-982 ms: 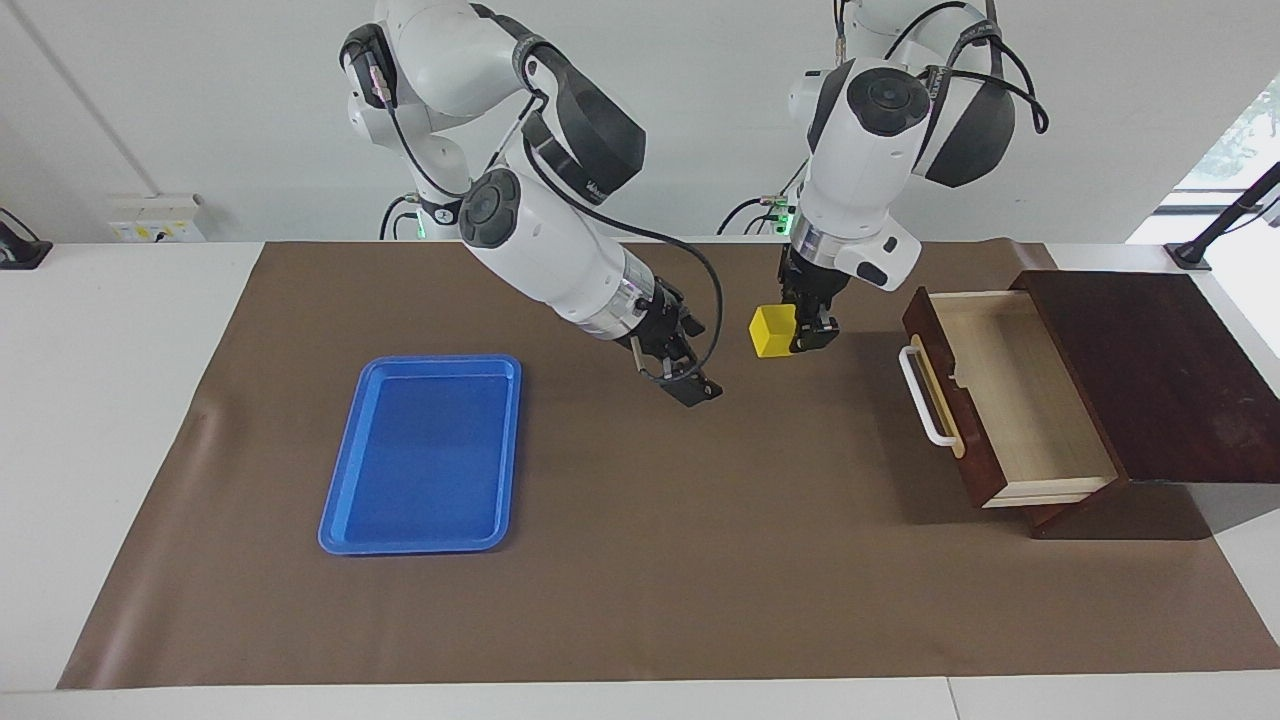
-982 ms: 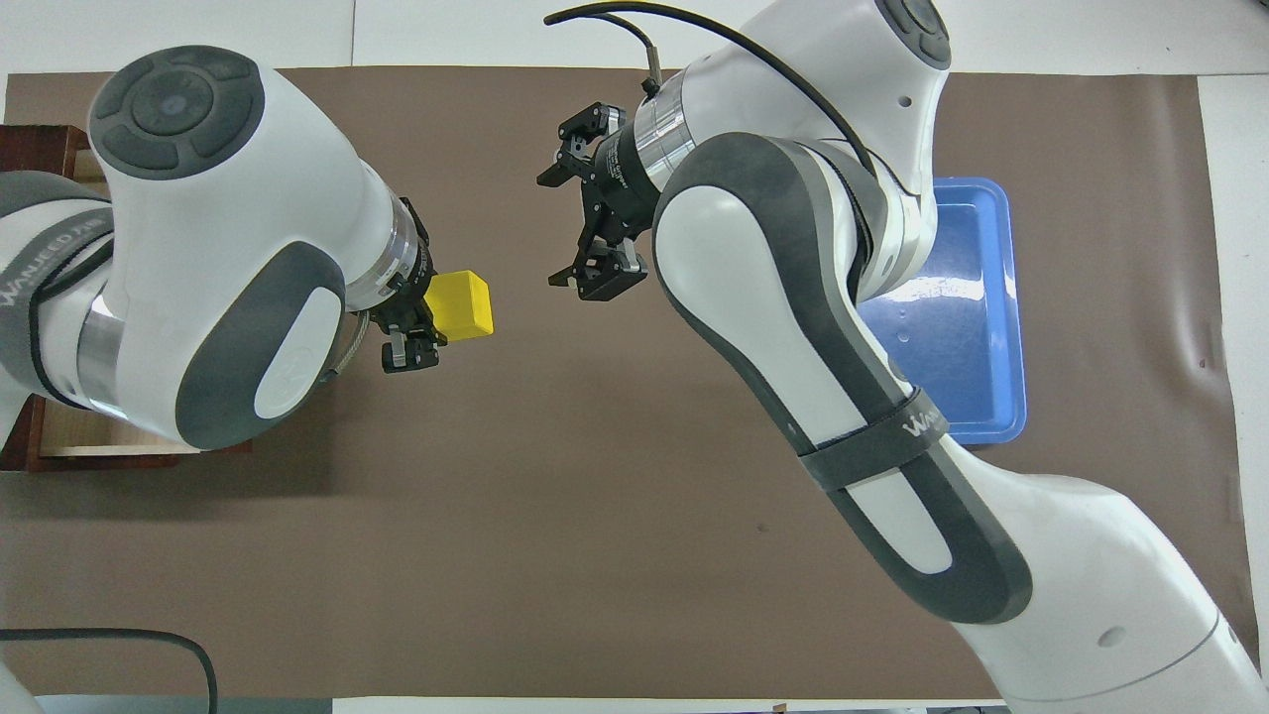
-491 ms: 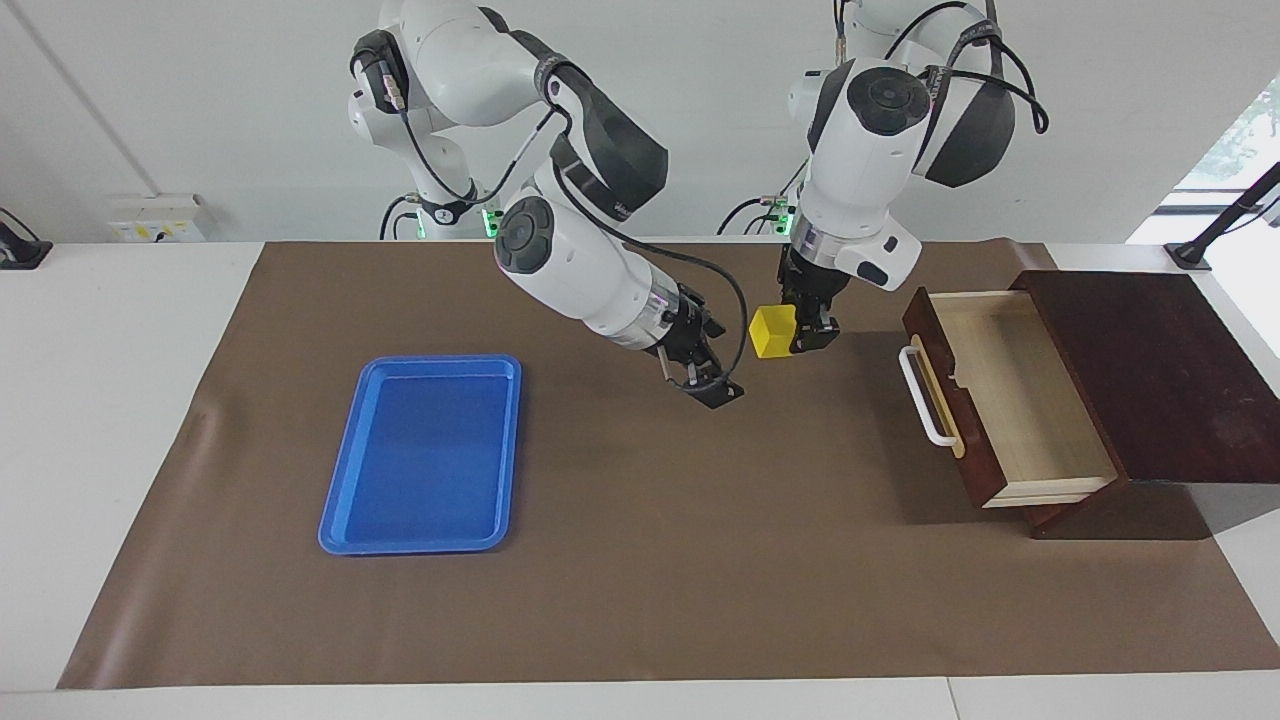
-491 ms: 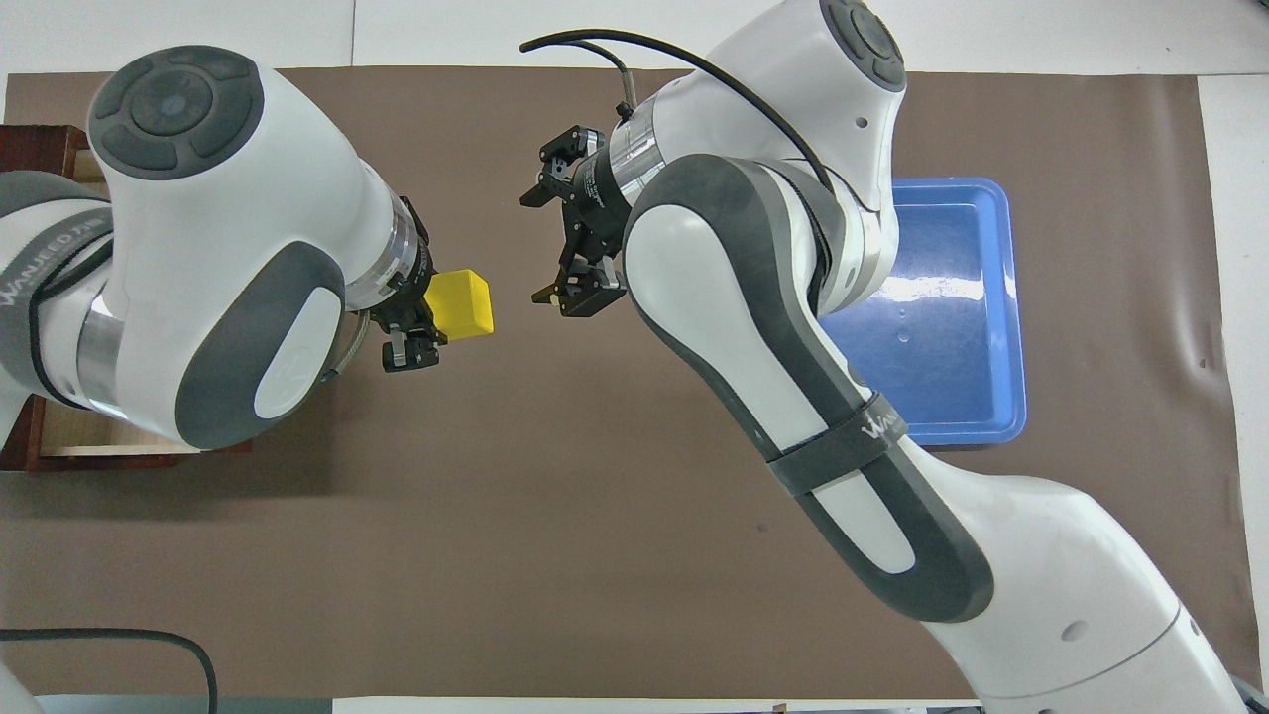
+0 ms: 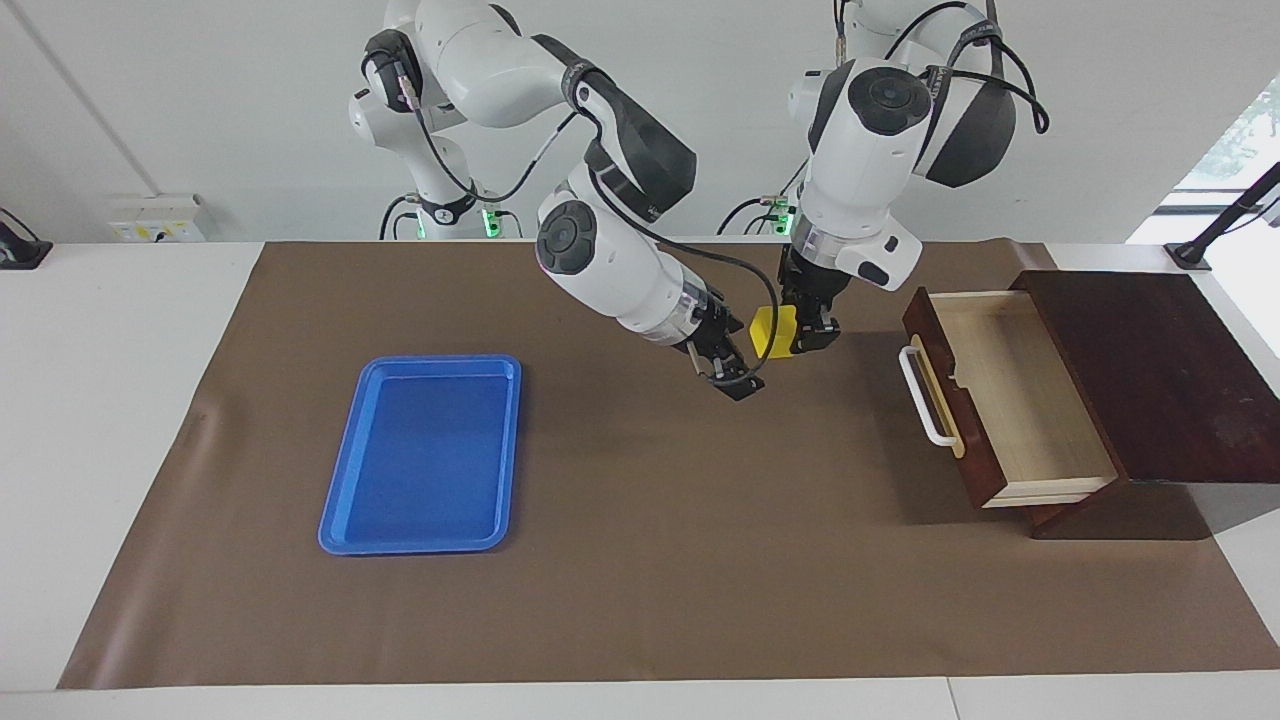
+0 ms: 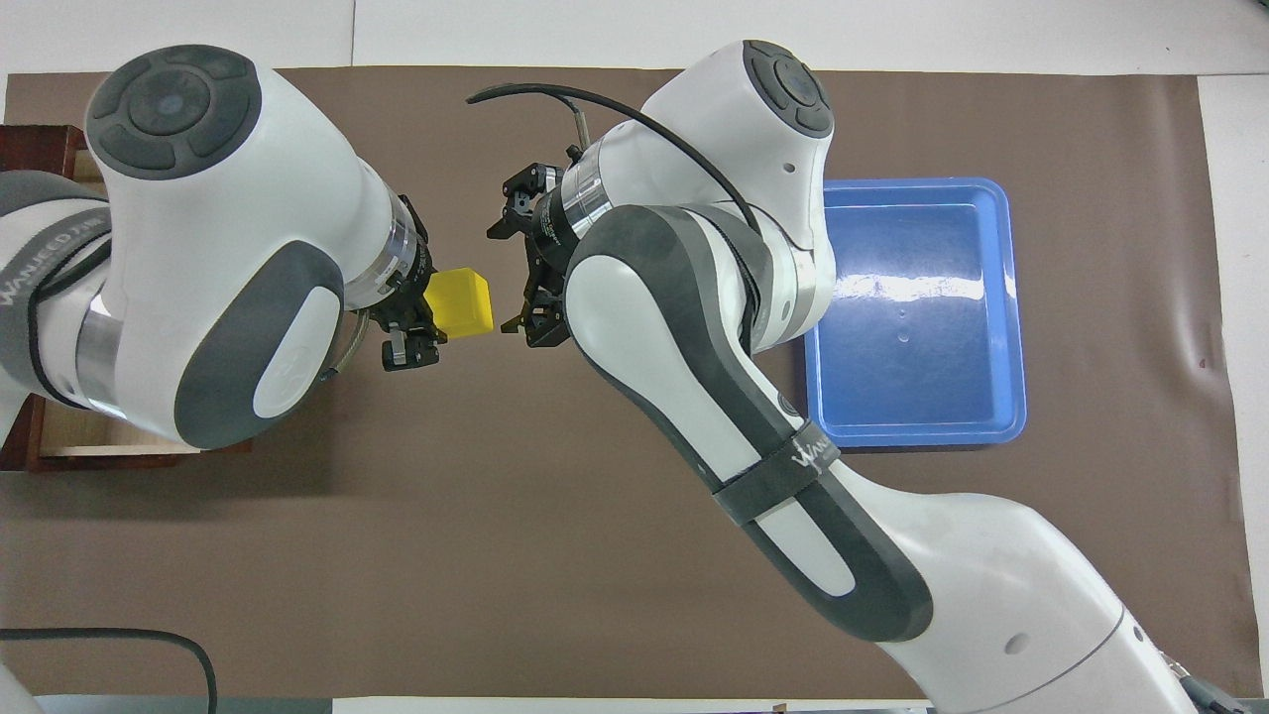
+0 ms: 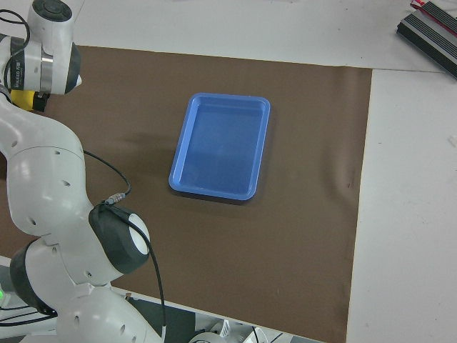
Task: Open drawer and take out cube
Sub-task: 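Move the right gripper toward the cube held by the left gripper, then close the right gripper on the cube while the left gripper releases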
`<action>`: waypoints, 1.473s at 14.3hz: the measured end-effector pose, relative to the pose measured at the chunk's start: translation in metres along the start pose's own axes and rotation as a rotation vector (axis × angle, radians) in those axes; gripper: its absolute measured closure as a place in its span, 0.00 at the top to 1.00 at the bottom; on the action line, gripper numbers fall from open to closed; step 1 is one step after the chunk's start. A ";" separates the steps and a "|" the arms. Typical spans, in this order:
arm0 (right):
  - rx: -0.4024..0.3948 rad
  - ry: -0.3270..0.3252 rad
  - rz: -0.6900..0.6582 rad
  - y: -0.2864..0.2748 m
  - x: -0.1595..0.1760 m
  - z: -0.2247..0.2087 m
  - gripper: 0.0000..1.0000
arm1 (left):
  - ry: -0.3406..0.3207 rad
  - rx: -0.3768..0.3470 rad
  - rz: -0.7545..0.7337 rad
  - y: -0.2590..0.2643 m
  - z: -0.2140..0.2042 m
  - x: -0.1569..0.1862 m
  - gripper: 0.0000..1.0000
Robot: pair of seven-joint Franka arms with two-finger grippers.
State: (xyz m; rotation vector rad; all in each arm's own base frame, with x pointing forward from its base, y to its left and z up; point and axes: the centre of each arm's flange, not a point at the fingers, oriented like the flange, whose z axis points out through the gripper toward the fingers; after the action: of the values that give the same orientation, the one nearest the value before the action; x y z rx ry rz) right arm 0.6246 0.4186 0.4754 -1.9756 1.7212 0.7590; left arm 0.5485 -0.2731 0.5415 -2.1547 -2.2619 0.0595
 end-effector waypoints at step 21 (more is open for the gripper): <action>-0.024 -0.036 0.019 0.012 -0.022 0.012 0.99 | -0.001 -0.004 -0.006 0.002 0.000 0.002 0.55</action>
State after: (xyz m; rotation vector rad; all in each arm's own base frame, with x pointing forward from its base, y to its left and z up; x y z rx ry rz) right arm 0.6092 0.4409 0.4805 -1.9523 1.7196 0.8210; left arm 0.5502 -0.2708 0.5416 -2.1503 -2.2712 0.0564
